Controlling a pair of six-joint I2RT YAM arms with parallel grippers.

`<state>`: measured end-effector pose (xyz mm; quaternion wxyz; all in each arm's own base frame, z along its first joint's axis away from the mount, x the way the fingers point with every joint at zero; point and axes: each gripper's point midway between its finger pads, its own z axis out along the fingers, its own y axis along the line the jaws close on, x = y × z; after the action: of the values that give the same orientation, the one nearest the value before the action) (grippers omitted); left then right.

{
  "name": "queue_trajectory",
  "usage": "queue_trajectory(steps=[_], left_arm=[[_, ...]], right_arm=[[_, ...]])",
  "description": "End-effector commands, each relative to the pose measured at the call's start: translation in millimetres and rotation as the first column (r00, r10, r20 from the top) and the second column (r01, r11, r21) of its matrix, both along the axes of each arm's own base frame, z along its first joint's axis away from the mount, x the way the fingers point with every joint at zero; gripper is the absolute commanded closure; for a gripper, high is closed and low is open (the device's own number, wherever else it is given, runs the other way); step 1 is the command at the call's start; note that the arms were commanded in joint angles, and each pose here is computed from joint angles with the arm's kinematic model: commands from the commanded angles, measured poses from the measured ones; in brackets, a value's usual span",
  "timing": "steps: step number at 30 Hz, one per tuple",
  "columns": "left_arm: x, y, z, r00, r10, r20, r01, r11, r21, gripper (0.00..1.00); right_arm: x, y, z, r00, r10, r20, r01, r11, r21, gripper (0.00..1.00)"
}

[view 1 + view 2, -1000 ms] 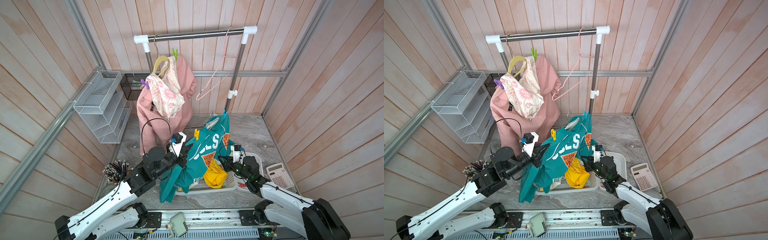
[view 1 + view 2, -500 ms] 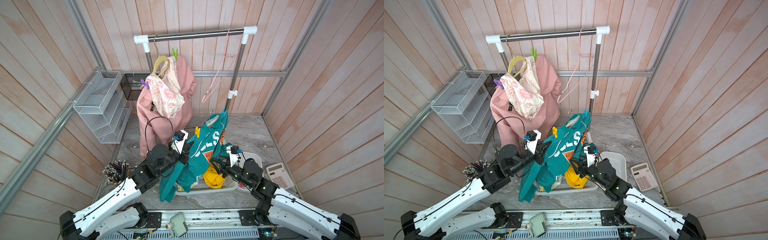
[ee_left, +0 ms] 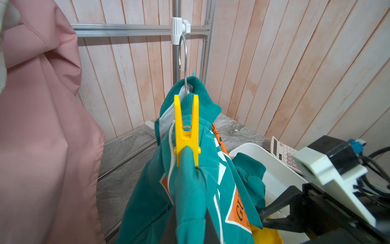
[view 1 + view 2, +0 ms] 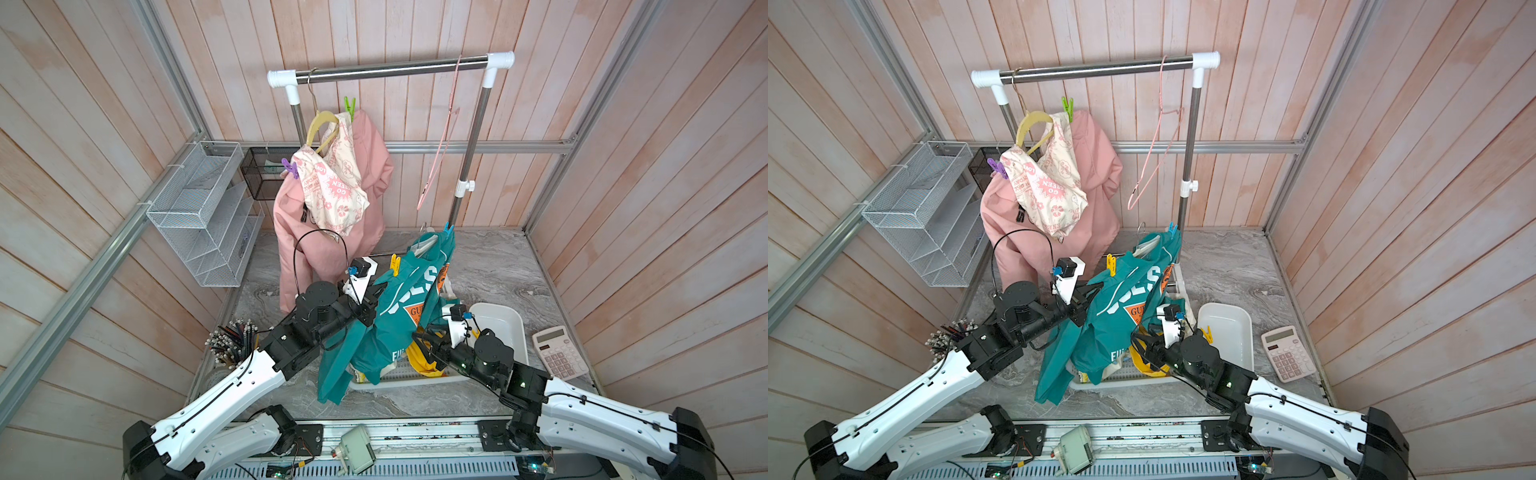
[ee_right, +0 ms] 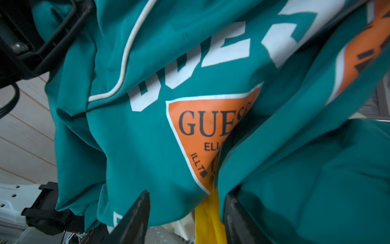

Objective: Remove the clothespins securing jackets to the hanger
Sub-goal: Adjust the jacket in the basket.

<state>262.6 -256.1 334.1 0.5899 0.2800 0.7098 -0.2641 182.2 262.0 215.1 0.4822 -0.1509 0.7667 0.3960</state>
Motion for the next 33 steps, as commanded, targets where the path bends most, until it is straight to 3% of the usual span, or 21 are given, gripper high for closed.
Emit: queue_trajectory(steps=[1, 5, 8, 10, 12, 17, 21, 29, 33], left_arm=[[10.9, 12.2, 35.5, 0.994, 0.078, 0.082, -0.074, 0.996, -0.055, 1.00], [19.5, 11.1, 25.6, 0.994, 0.097, 0.050, -0.097, 0.995, -0.018, 1.00], [23.0, 3.7, 22.2, 0.996, 0.081, 0.030, -0.081, 0.997, -0.016, 1.00], [22.3, 1.7, 25.1, 0.997, 0.070, 0.038, -0.069, 0.997, -0.034, 1.00], [19.6, 0.8, 27.8, 0.997, 0.057, 0.047, -0.055, 0.998, -0.043, 1.00], [11.9, -0.1, 29.3, 0.997, 0.021, 0.068, -0.018, 0.999, -0.039, 1.00], [12.8, 1.4, 26.0, 0.997, 0.032, 0.069, -0.029, 0.999, -0.045, 1.00], [20.2, -8.0, 35.0, 0.998, 0.023, 0.055, -0.020, 0.998, -0.064, 1.00], [23.2, -16.4, 38.4, 0.999, 0.000, 0.038, 0.003, 0.997, -0.078, 1.00]], right_arm=[[-2.7, -14.3, -8.4, 0.999, -0.038, -0.020, 0.037, 0.997, -0.065, 0.44], [-4.7, -19.8, -0.6, 0.999, -0.042, -0.006, 0.041, 0.995, -0.093, 0.45], [-13.2, -8.2, -29.4, 0.995, 0.017, -0.098, -0.033, 0.985, -0.169, 0.45], [-9.8, -18.0, -55.7, 0.986, -0.053, -0.156, 0.009, 0.963, -0.268, 0.45], [-6.0, -29.6, -55.4, 0.983, -0.109, -0.150, 0.056, 0.946, -0.318, 0.44], [-2.7, -39.7, 2.6, 0.994, -0.107, 0.000, 0.105, 0.977, -0.185, 0.44], [-9.0, -26.3, 33.4, 0.998, -0.037, 0.047, 0.040, 0.996, -0.079, 0.48], [-29.1, 63.3, 65.8, 0.981, 0.168, 0.098, -0.168, 0.986, -0.015, 0.49], [-35.0, 104.4, 64.1, 0.969, 0.237, 0.072, -0.240, 0.970, 0.040, 0.42]])
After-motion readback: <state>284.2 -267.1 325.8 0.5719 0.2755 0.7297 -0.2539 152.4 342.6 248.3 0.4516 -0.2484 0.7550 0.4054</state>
